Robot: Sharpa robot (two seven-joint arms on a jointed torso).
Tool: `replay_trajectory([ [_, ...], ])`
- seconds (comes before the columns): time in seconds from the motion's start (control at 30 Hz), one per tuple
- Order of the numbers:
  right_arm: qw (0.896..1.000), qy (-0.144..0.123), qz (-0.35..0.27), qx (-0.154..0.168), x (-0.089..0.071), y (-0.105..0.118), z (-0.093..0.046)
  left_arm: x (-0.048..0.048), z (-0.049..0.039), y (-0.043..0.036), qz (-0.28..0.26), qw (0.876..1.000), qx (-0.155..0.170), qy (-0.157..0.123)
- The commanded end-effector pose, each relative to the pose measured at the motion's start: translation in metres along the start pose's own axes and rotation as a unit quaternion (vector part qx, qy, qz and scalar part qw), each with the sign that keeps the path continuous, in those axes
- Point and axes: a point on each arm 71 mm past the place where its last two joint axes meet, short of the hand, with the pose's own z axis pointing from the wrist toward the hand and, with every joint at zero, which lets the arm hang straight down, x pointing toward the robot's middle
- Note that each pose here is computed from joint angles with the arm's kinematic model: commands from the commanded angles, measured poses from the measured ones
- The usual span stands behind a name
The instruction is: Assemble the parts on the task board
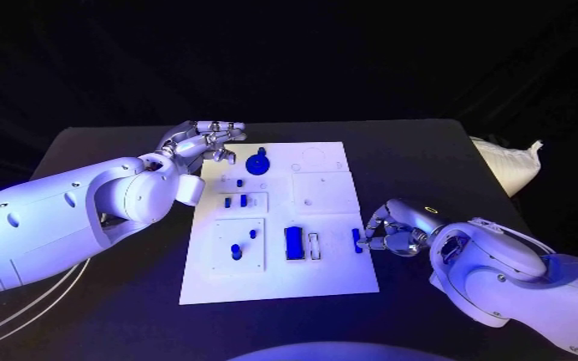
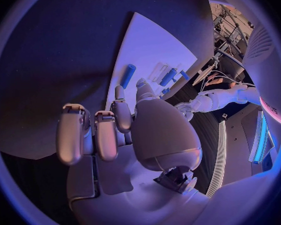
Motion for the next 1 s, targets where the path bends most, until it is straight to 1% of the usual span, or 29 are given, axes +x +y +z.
replay_trajectory([
  [0.03,0.999,0.008,-0.034,0.013,0.004,-0.001,0.003,0.0028,0.0000,0.0000,-0.002,1.000,0.003,0.012],
  [0.4,0.998,0.013,-0.053,0.010,0.012,0.002,0.012,0.0026,-0.0004,0.0006,-0.003,1.000,0.002,0.012],
  [0.63,0.997,0.006,-0.071,0.000,0.015,0.009,0.016,0.0024,-0.0007,0.0006,-0.003,1.000,0.002,0.012],
  [0.8,0.994,0.007,-0.105,-0.012,0.017,0.015,0.020,0.0022,-0.0009,0.0006,-0.003,1.000,0.001,0.012],
  [1.0,0.986,0.012,-0.166,-0.028,0.023,0.021,0.023,0.0019,-0.0014,0.0006,-0.003,1.000,0.000,0.012],
])
